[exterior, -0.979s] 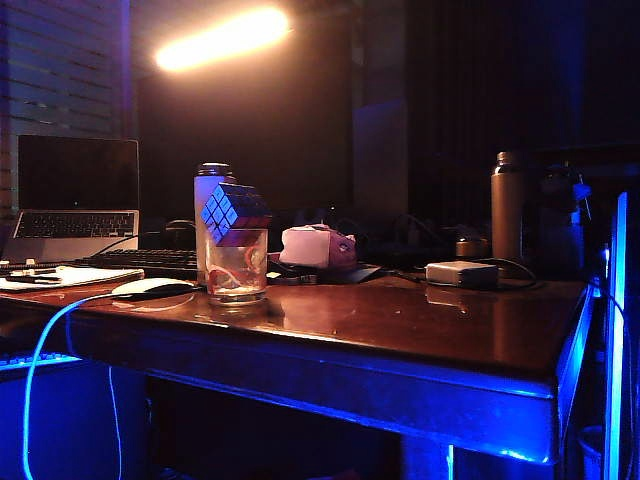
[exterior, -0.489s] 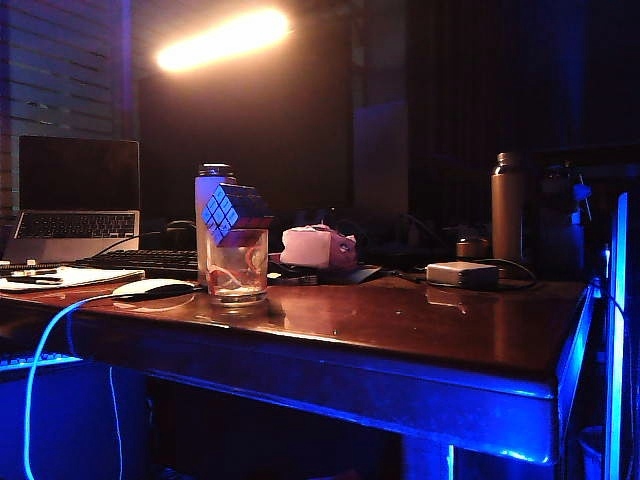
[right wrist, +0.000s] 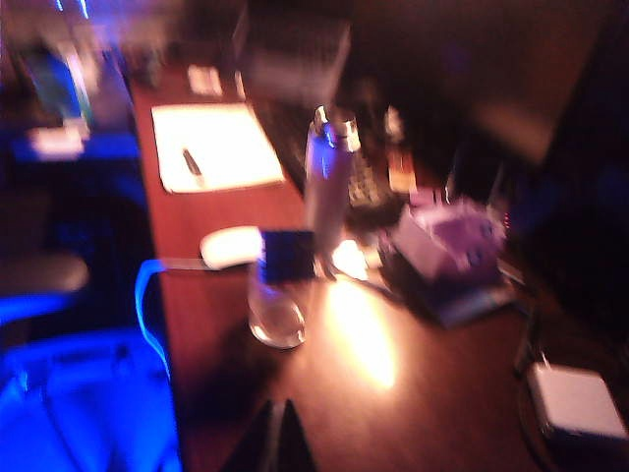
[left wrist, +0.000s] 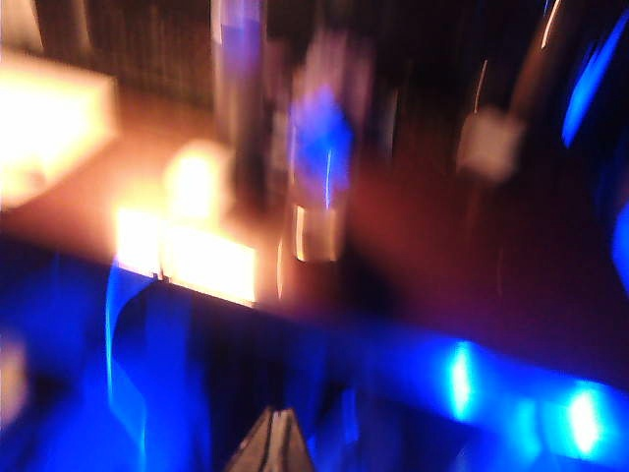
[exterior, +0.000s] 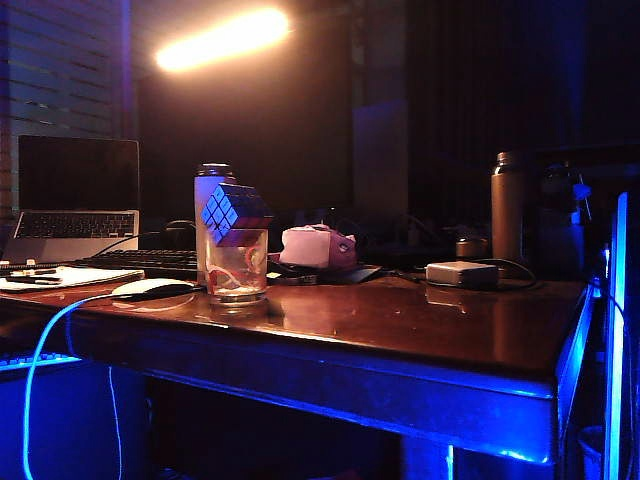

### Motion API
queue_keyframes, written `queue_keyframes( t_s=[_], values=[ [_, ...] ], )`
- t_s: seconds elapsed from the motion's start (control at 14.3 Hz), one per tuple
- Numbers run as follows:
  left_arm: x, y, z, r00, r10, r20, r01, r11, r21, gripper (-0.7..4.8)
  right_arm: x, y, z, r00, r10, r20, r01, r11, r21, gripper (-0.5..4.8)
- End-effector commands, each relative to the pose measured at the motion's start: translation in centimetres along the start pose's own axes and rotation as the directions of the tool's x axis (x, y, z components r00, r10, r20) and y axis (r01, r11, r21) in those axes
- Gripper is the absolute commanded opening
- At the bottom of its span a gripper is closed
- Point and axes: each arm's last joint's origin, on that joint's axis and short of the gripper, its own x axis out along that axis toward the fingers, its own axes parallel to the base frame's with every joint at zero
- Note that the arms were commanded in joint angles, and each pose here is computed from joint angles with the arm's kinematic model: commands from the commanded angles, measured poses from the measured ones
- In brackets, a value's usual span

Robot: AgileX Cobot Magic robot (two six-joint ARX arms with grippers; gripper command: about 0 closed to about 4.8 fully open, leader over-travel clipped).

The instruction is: Stack the Rubik's Cube on top of the glass cup.

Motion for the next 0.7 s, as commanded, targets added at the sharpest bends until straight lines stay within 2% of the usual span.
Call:
queue_keyframes(
  t_s=[0.07, 0.21, 0.35, 0.49, 0.7],
  values=[
    [1.5, 0.4, -0.2, 0.994, -0.007, 0.109, 0.005, 1.0, 0.021, -0.04, -2.3, 0.3, -4.5, 0.993, -0.105, 0.06, 0.104, 0.994, 0.011, -0.01],
    [2.8, 0.7, -1.5, 0.995, -0.009, 0.104, 0.007, 1.0, 0.02, -0.04, -3.2, 0.6, -7.6, 0.993, -0.119, 0.02, 0.119, 0.993, 0.008, -0.01],
    [4.5, 1.3, -3.6, 0.996, -0.004, 0.088, 0.003, 1.0, 0.016, -0.04, -3.6, 1.0, -9.7, 0.997, -0.073, -0.012, 0.073, 0.997, 0.021, -0.01],
    [6.0, 1.8, -5.9, 0.998, -0.004, 0.067, 0.004, 1.0, -0.011, -0.04, -3.1, 1.3, -11.7, 0.998, -0.069, 0.012, 0.069, 0.997, 0.032, -0.01],
    [7.6, 2.3, -9.0, 0.998, -0.007, 0.058, 0.008, 1.0, -0.012, -0.04, -2.4, 1.7, -15.8, 0.995, -0.095, 0.028, 0.091, 0.99, 0.108, -0.01]
  ],
)
